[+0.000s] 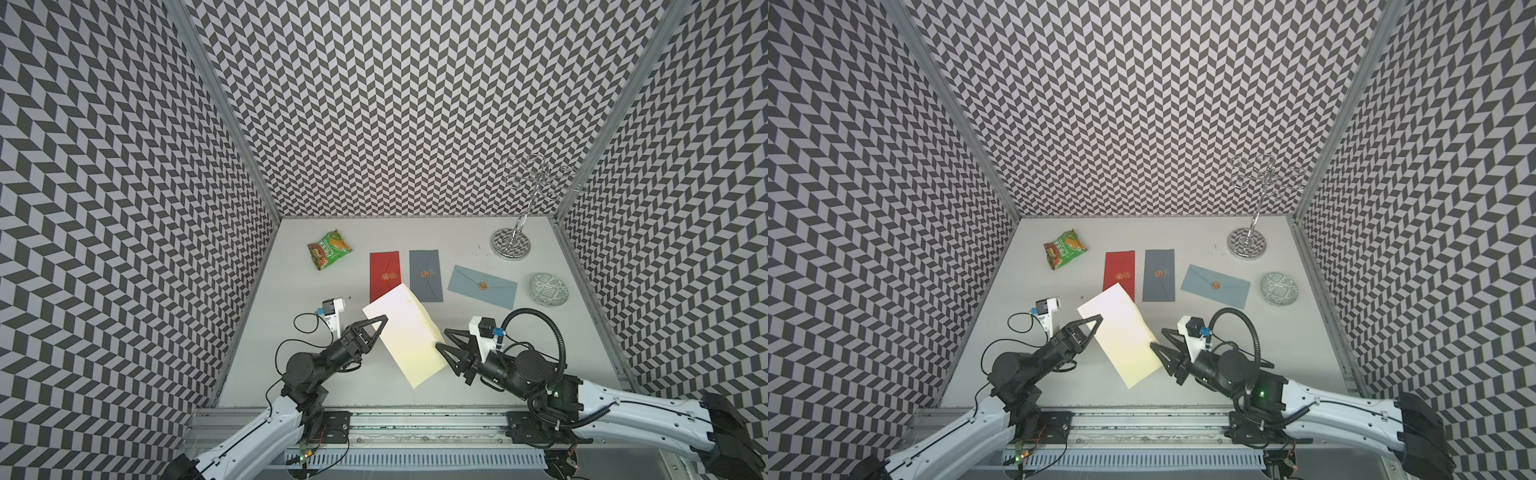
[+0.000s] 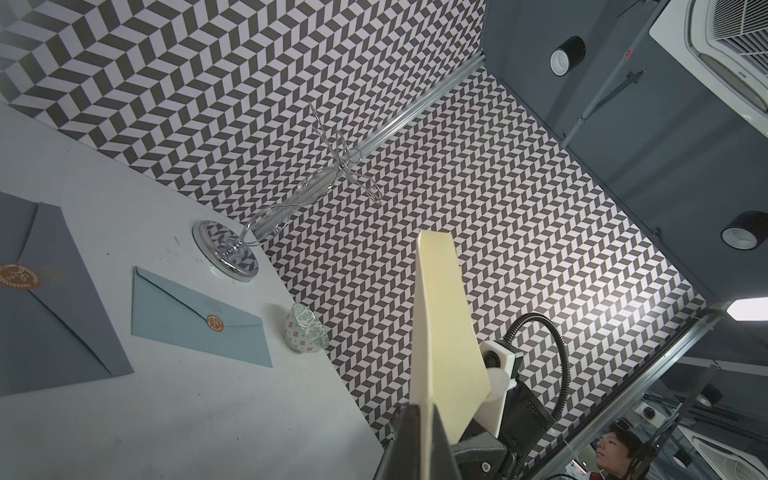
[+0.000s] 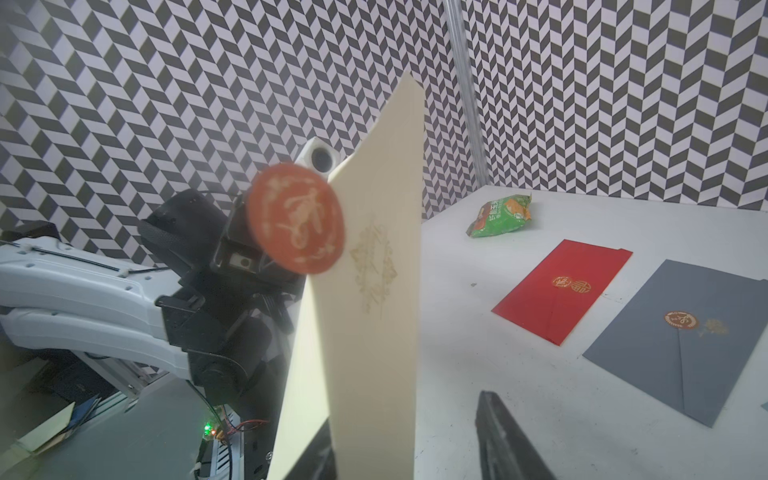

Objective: Open the envelope
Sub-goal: Open the envelope flap on the envelope.

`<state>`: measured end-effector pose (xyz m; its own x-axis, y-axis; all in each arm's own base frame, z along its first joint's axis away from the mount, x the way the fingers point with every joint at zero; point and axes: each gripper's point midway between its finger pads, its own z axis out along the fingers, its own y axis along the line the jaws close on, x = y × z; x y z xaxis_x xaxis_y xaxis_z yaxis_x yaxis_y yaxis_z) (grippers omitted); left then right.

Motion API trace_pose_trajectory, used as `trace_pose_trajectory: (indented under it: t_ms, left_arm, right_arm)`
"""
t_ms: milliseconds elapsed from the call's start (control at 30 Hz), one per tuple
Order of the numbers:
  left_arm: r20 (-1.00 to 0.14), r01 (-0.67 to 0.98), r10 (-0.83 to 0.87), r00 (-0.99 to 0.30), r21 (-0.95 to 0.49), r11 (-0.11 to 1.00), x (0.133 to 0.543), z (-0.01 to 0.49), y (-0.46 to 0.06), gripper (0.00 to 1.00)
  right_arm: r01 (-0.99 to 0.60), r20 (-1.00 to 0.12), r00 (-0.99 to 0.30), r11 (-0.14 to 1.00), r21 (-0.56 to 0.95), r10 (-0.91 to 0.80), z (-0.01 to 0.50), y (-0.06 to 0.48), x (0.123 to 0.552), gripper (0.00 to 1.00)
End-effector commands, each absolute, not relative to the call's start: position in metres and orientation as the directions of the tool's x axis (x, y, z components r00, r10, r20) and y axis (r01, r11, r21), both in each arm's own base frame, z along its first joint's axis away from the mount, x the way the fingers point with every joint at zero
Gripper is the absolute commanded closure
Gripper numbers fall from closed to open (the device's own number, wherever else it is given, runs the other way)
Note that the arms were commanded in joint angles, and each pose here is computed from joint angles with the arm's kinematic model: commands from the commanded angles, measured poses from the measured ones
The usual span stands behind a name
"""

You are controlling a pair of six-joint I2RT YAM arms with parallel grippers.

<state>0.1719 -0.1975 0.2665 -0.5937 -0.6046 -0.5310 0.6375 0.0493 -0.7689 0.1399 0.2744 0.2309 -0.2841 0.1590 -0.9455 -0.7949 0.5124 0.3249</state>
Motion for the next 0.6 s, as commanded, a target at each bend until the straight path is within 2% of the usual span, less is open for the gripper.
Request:
trace_pose_trajectory:
  t_ms: [0, 367, 567]
  left_arm:
    - [-0.534, 0.646, -0.610, -0.586, -0.762, 0.047, 0.1685, 0.2588, -0.1937, 1.00]
    - [-0.541, 0.655, -0.601, -0.588, -0.755, 0.038, 0.1647, 0.2600, -0.1942, 1.00]
    - [-0.543, 0.658, -0.598, -0.590, -0.753, 0.034, 0.1635, 0.2604, -0.1946, 0.99]
  right_arm:
    - [-0.797, -0.929, -0.280, 0.480, 0.365, 0.242, 0.2479, 0.2726, 0.1383, 0.60]
    - [-0.814, -0.914, -0.311, 0.423, 0.398, 0.262, 0.2527, 0.2793, 0.1318, 0.67]
    - [-0.780, -0.909, -0.316, 0.470, 0.412, 0.272, 0.2498, 0.2732, 0.1404, 0.71]
